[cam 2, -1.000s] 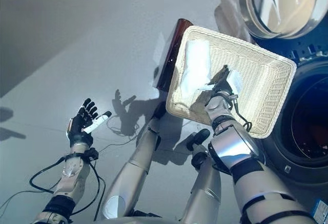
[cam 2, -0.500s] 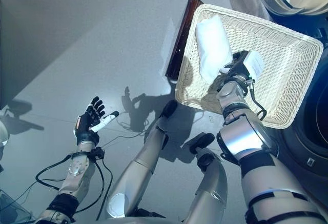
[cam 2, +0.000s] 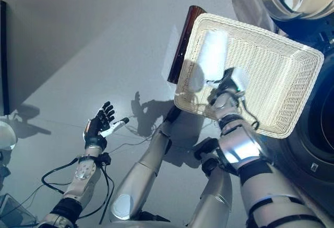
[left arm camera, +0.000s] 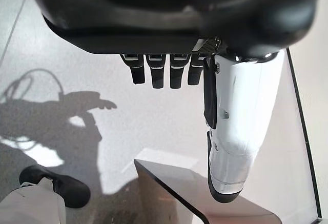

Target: Pick up the clothes and place them into the washing machine

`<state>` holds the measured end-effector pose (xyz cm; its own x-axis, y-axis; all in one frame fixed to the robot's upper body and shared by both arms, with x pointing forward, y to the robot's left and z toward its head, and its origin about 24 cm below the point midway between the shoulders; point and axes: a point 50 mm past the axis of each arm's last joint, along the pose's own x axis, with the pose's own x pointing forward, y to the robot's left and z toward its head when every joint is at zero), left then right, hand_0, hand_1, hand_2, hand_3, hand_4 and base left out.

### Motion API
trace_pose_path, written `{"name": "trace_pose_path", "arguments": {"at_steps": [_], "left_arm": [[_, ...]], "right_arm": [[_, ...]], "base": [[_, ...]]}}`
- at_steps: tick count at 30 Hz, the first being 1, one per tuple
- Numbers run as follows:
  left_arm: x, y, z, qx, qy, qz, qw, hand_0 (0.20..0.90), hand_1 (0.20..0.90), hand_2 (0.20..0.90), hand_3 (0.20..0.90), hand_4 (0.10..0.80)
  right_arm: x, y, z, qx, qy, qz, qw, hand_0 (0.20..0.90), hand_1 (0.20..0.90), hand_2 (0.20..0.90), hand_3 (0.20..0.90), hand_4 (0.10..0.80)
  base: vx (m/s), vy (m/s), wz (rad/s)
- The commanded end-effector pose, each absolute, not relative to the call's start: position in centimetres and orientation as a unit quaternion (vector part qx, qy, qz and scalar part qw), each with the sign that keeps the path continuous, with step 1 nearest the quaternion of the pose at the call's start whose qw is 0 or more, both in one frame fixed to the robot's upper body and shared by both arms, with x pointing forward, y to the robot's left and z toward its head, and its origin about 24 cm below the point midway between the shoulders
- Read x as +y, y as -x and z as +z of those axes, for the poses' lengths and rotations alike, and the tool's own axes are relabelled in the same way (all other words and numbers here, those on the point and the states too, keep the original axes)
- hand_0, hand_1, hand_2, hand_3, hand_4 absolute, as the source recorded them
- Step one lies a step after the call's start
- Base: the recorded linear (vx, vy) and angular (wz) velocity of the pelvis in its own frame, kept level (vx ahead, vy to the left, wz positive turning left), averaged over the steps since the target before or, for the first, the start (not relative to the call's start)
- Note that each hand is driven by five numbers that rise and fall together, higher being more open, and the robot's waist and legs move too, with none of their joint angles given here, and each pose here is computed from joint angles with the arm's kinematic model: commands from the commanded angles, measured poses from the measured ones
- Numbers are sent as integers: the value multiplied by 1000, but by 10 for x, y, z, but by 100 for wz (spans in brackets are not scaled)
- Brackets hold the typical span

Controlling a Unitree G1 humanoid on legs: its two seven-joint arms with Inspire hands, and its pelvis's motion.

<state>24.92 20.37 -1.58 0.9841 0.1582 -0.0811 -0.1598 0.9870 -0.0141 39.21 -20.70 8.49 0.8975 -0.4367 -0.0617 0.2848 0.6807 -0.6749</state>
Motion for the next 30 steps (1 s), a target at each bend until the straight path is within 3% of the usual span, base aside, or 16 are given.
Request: {"name": "trace_pose_path", "arguments": {"at_steps": [1, 16, 30], "left_arm": [[214, -236, -17, 29, -18, 74, 997, 900, 900, 900, 900, 800], [230, -214, -46, 105, -39, 88, 990, 900, 900, 900, 900, 800], [253, -217, -36, 86, -51, 130, 986, 900, 900, 900, 900, 800]], "right_arm": [[-215, -387, 79, 87, 348, -201, 912, 900, 900, 900, 900, 800], [-210, -371, 45, 120, 334, -174, 919, 900, 900, 900, 900, 800], [-182, -391, 80, 56, 287, -172, 941, 900, 900, 900, 900, 800]], "base": [[9, -18, -3], [12, -12, -5], [12, -4, -1]]}}
